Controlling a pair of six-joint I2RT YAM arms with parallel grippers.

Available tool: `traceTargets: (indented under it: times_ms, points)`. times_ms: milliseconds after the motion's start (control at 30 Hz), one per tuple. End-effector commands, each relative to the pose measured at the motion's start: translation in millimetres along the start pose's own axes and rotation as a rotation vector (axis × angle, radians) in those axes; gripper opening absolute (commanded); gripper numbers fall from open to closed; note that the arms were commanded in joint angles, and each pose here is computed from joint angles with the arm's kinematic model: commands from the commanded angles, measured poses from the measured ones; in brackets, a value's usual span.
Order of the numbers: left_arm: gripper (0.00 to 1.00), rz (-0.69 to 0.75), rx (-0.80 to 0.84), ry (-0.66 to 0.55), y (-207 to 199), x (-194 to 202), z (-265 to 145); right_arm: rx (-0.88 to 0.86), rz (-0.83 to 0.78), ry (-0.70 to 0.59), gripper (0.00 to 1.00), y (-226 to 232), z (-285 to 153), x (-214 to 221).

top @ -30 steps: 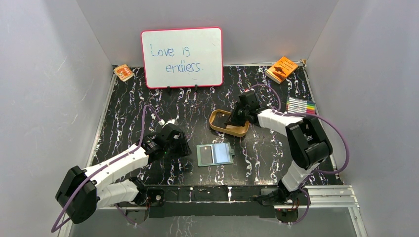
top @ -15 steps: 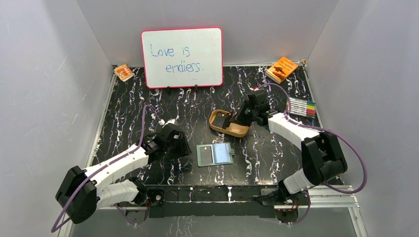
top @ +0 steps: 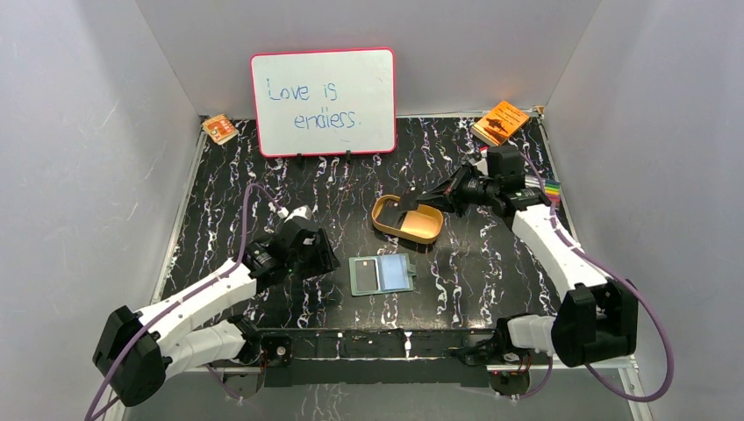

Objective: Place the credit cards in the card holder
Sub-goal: Pick up the credit card from the storage box.

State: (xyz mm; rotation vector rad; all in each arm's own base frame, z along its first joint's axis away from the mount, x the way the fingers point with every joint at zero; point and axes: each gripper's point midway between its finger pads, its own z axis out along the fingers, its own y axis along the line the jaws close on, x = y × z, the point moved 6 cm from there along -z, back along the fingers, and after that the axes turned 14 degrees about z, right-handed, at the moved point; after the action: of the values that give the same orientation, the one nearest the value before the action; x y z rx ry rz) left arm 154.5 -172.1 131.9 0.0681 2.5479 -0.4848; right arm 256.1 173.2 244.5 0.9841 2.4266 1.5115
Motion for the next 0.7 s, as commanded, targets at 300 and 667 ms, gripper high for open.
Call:
traceTargets:
  times_ms: [300,667]
  points:
    - [0.50,-0.010,0.006,-0.059,-2.1,-11.1,-17.0,-0.141,-0.024,0.278,0.00,24.0,-52.3,54.0]
    - [0.52,0.106,0.093,-0.033,-10.7,-10.6,-23.0,0.209,-0.764,0.002,0.00,-24.3,-68.1,62.4]
